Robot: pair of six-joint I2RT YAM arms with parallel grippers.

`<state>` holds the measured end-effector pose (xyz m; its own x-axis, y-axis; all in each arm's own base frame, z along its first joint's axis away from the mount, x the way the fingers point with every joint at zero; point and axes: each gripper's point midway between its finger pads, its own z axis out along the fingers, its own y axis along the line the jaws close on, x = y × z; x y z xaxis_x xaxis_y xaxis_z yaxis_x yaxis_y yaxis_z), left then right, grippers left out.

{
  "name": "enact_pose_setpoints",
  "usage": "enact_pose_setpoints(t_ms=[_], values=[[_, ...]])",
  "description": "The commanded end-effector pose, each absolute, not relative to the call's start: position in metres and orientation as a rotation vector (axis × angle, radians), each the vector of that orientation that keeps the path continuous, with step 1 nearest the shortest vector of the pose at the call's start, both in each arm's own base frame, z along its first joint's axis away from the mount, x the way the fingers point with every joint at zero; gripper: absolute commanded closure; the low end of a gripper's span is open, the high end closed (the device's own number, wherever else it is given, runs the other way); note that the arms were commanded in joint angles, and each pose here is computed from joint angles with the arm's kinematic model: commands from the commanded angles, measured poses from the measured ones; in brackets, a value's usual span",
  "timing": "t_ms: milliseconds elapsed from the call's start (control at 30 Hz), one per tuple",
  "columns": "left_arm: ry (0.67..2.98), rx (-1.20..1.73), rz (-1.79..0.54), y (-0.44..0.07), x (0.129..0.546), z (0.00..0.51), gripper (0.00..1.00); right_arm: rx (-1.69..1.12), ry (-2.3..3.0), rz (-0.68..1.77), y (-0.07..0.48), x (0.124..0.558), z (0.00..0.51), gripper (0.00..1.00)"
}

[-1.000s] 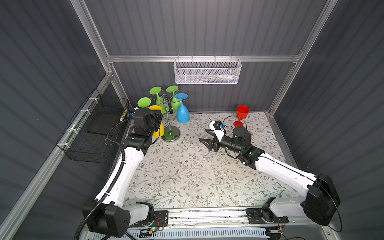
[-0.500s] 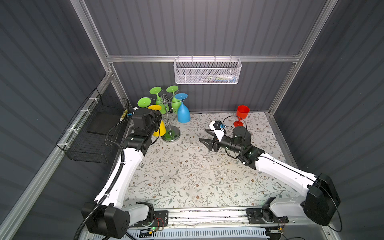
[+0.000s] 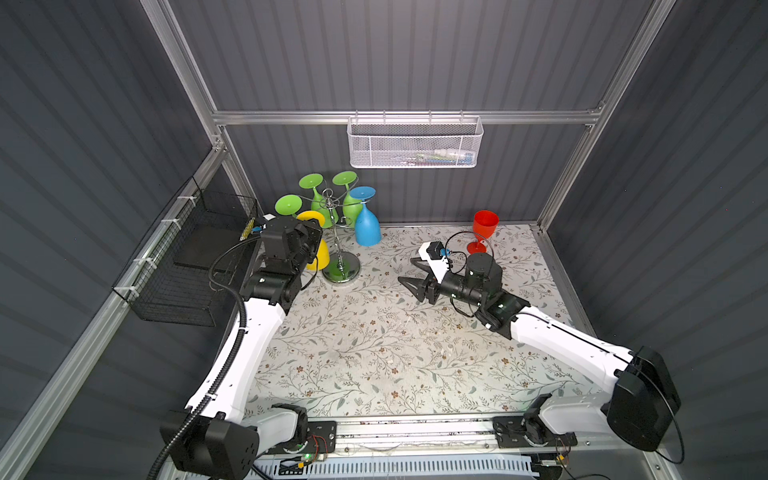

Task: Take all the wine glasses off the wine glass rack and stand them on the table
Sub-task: 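Close the left gripper on the yellow glass foot at the rack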

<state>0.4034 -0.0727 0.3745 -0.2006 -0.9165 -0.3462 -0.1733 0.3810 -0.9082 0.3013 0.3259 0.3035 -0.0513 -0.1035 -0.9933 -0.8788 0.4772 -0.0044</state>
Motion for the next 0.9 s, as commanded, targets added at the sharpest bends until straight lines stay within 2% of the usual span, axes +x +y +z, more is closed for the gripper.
enact_pose_setpoints(t_ms=[0,267,700,800,867], values=[[1.653,-0.957,-0.918,-0.071,0.395,0.382,0.69,-0.894,1.477,0.802,0.328,0.300,0.309,0.32],[1.688,-0.954,-0.910,-0.073,0.392,0.378,0.52,-0.894,1.480,0.799,0.328,0.301,0.308,0.31],[1.723,-0.946,-0.917,-0.078,0.398,0.373,0.47,-0.897,1.481,0.801,0.329,0.302,0.307,0.31],[1.721,-0.944,-0.916,-0.078,0.396,0.375,0.43,-0.895,1.480,0.800,0.328,0.302,0.307,0.31],[1.722,-0.943,-0.916,-0.078,0.395,0.375,0.34,-0.896,1.480,0.801,0.328,0.301,0.307,0.31]])
